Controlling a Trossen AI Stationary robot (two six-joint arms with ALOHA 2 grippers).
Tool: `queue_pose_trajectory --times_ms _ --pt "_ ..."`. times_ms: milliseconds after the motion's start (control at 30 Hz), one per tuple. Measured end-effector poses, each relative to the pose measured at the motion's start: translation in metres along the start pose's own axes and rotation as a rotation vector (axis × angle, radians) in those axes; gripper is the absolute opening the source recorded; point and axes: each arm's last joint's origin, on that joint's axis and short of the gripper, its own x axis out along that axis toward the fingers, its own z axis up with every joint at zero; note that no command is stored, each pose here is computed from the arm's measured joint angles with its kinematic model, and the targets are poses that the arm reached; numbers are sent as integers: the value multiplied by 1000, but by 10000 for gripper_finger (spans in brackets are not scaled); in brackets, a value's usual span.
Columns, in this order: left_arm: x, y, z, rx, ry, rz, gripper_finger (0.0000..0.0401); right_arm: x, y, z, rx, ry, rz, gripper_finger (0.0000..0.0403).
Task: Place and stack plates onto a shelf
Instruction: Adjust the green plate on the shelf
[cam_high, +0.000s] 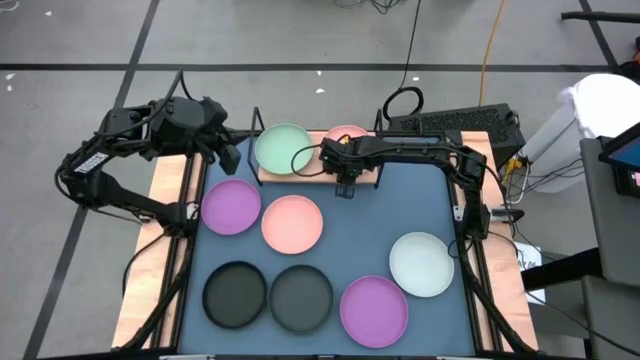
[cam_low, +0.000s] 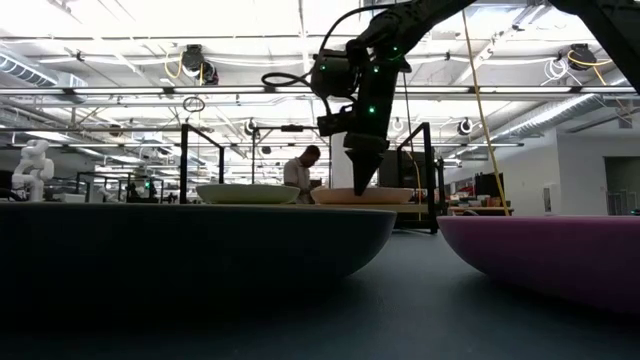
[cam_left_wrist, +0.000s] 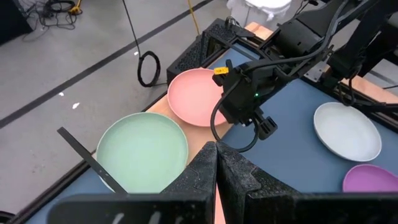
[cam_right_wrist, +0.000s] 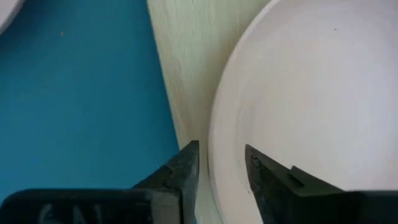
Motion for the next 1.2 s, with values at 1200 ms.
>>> queue_pose_trajectory --times_ms 1200 --pt "194 -14 -40 -176 557 269 10 -196 -23 -94 455 -409 -92 137"
